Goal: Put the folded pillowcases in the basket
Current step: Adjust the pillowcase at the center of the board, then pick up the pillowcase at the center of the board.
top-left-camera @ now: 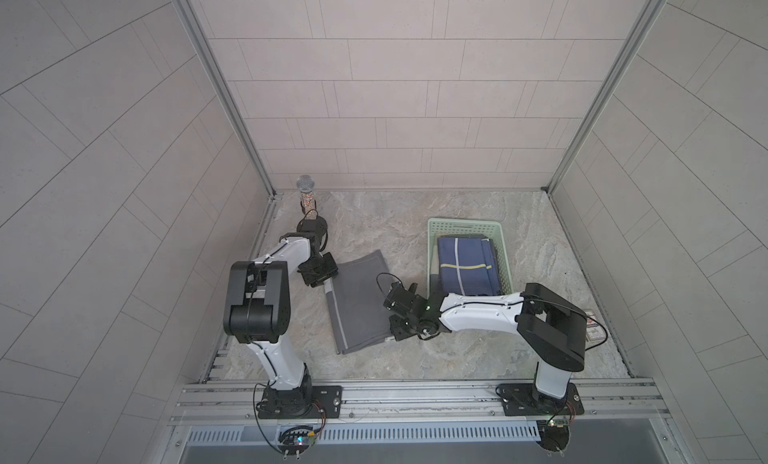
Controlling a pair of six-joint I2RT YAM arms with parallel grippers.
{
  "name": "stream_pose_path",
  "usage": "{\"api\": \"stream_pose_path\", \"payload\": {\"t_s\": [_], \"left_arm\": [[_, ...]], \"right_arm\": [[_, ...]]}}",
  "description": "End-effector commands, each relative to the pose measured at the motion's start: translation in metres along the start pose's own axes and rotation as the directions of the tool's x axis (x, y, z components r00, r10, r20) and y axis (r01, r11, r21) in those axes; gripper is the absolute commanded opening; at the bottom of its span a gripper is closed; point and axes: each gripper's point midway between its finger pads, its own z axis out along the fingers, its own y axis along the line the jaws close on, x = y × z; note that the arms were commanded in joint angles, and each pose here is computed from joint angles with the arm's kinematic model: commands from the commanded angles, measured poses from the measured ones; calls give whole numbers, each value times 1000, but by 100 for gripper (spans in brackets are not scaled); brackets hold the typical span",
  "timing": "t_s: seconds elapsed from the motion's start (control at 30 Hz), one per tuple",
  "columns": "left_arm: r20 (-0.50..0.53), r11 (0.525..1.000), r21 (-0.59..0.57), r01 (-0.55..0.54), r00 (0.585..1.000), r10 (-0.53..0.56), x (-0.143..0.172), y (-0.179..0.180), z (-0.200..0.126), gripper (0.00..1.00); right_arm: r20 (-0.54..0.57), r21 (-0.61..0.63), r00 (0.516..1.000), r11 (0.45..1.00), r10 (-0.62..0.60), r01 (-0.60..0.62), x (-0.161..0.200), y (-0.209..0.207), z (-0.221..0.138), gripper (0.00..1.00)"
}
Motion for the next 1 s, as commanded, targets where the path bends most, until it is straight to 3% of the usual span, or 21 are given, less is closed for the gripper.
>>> {"api": "stream_pose_path", "payload": {"t_s": [0.0, 0.2, 0.5, 0.83, 0.97], "left_arm": [[-23, 1000, -21, -14, 1000, 13, 4, 4, 2, 45], [6, 1000, -17, -21, 1000, 21, 4, 5, -13, 45], [81, 998, -47, -43, 996, 47, 1, 12, -33, 52], [-64, 994, -102, -27, 998, 21, 16, 23, 3, 52], [-85, 995, -97, -23, 996, 15, 20, 23, 8, 47]], "right_arm": [[-83, 38, 996, 999, 24, -21, 31, -21, 7, 50], [-41, -29, 998, 999, 44, -46, 24, -13, -13, 57], [-20, -26, 993, 993, 116, -116, 12, -18, -4, 61], [-8, -69, 981, 979, 192, -192, -1, -14, 0, 61], [-28, -50, 983, 982, 183, -184, 0, -10, 8, 54]]}}
